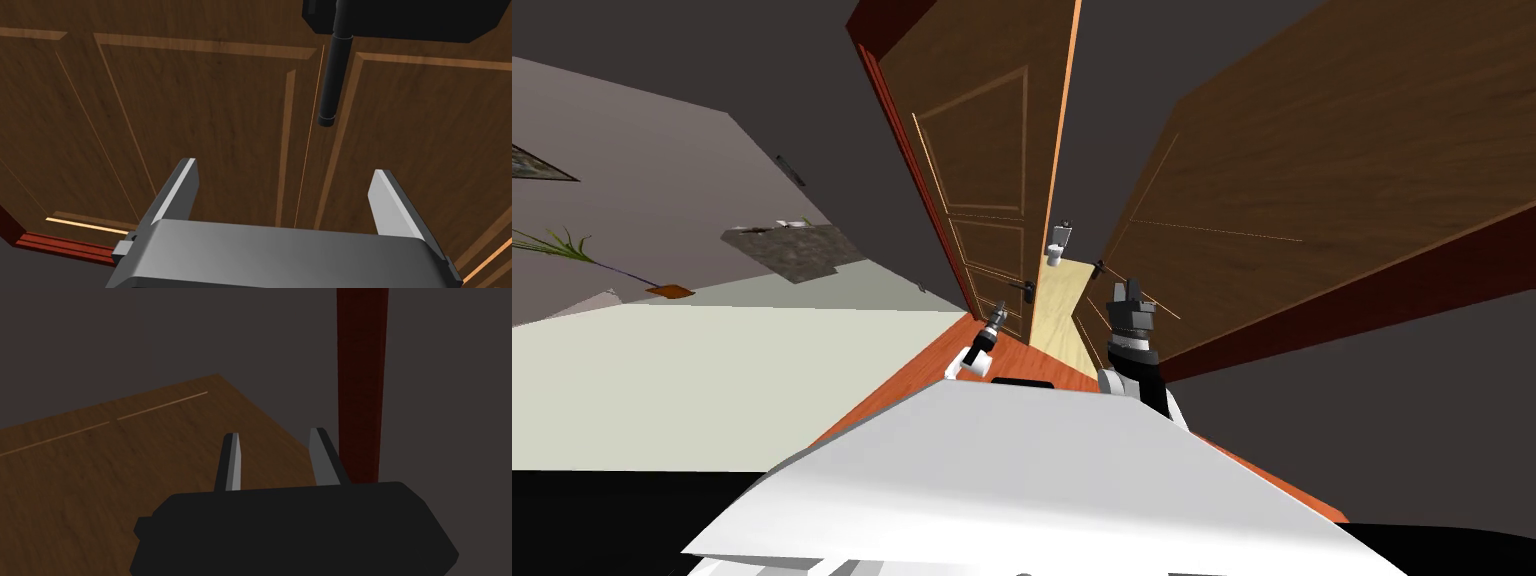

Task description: Push the door open

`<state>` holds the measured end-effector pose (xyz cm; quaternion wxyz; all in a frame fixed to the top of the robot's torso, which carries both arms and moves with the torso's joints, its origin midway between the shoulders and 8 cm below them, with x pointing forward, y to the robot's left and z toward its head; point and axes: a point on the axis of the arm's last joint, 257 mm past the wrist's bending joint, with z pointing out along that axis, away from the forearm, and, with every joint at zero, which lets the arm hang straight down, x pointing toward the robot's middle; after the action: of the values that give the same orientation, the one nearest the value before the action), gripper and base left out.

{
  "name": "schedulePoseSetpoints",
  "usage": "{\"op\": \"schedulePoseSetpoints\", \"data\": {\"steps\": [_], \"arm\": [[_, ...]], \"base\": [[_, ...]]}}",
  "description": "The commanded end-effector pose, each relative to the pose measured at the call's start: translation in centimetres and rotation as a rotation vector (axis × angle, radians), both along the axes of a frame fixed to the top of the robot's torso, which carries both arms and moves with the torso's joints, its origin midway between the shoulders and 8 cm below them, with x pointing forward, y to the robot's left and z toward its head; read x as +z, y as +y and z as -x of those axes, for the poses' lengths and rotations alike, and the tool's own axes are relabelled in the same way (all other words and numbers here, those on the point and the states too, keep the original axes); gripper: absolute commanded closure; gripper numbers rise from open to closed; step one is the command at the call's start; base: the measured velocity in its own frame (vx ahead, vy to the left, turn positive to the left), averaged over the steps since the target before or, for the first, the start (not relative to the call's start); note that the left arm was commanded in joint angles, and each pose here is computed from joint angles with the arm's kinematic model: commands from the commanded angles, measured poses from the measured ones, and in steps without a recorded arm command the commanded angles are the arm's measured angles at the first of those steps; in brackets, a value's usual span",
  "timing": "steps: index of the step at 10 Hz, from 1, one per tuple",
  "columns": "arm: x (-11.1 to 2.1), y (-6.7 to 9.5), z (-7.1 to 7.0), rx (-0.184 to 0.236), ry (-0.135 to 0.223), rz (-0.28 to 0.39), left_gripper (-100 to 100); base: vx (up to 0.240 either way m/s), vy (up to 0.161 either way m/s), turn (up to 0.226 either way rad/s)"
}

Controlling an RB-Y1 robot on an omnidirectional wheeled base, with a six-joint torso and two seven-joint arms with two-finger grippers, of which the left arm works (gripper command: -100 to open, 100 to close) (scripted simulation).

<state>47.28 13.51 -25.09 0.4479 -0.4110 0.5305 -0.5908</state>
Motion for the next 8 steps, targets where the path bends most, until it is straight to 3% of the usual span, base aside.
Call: {"op": "schedulePoseSetpoints", "data": {"steps": [1,6,8], "arm": [[-1.4,-0.9,-0.1,-0.025,0.032,-0.011,-100],[-4.1,-2.8,-0.4,-0.072,0.091,-0.039,-100],[-3.9,-2.7,-0.6,-0.064,0.086,-0.035,-100]], "base": [[0.169,0.067,-0.153],[0.145,0.086,-0.096],[0.086,0.005,-0.024]]}}
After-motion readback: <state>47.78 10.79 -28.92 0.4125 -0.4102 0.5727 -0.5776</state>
